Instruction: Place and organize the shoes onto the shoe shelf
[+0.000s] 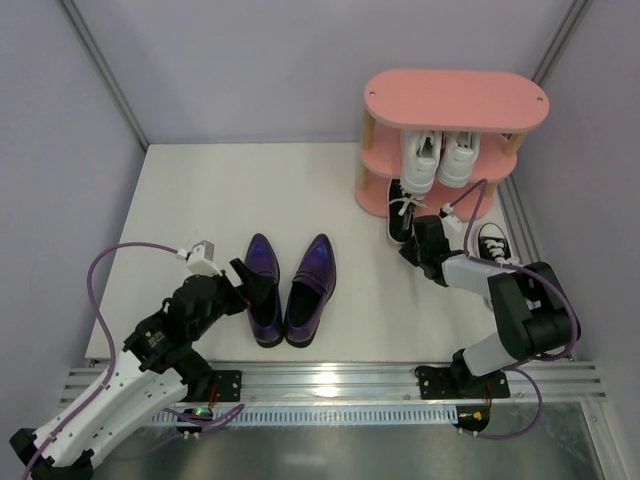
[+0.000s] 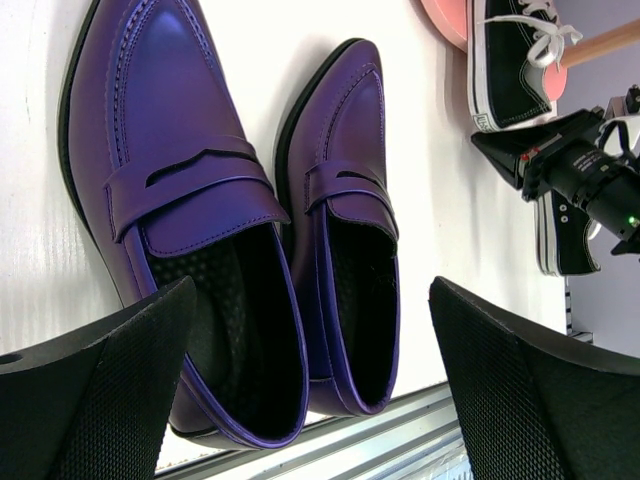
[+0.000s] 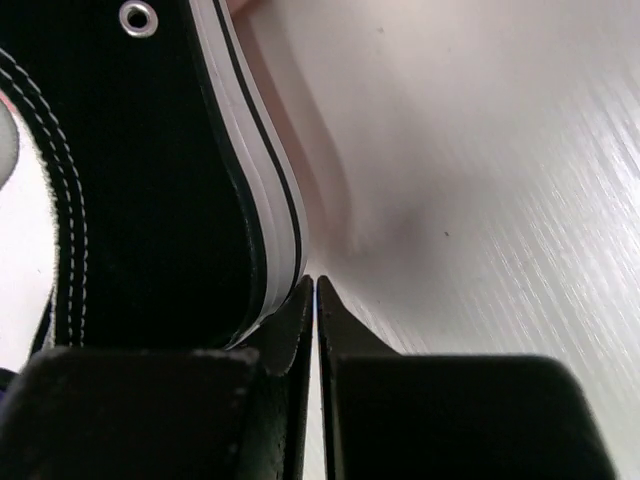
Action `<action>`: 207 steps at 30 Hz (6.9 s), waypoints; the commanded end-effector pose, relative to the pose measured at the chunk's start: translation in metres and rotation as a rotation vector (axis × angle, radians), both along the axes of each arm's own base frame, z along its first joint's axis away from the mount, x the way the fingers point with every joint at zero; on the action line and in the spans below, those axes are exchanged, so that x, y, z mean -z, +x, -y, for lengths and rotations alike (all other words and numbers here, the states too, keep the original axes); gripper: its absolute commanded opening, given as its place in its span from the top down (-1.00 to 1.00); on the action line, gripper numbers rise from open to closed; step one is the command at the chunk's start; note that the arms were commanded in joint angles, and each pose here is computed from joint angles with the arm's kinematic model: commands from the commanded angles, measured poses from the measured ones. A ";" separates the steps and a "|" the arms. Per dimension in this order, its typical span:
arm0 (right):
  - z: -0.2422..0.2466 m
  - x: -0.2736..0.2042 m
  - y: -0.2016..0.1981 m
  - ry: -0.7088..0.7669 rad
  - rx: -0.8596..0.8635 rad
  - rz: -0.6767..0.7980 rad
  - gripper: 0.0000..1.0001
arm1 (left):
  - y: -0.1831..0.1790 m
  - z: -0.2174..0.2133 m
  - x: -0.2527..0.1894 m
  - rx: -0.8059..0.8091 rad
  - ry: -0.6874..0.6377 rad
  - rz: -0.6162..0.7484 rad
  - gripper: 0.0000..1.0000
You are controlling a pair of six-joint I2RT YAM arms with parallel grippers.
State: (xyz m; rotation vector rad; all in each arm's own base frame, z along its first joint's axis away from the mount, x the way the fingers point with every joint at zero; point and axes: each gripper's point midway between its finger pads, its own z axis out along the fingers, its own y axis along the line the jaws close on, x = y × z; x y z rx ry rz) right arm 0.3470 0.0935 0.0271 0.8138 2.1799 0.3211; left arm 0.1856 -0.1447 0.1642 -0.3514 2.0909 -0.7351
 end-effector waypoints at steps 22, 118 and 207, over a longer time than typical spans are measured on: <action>0.017 -0.053 0.075 0.077 0.075 0.226 0.92 | 0.002 -0.002 -0.005 -0.015 -0.008 0.021 -0.94; 0.147 -0.119 -0.042 -0.306 0.048 0.082 0.92 | -0.013 -0.008 -0.012 -0.023 -0.138 0.074 -0.98; 0.108 -0.058 0.003 -0.338 -0.125 -0.033 0.92 | -0.014 -0.013 0.011 -0.055 -0.161 0.056 -0.97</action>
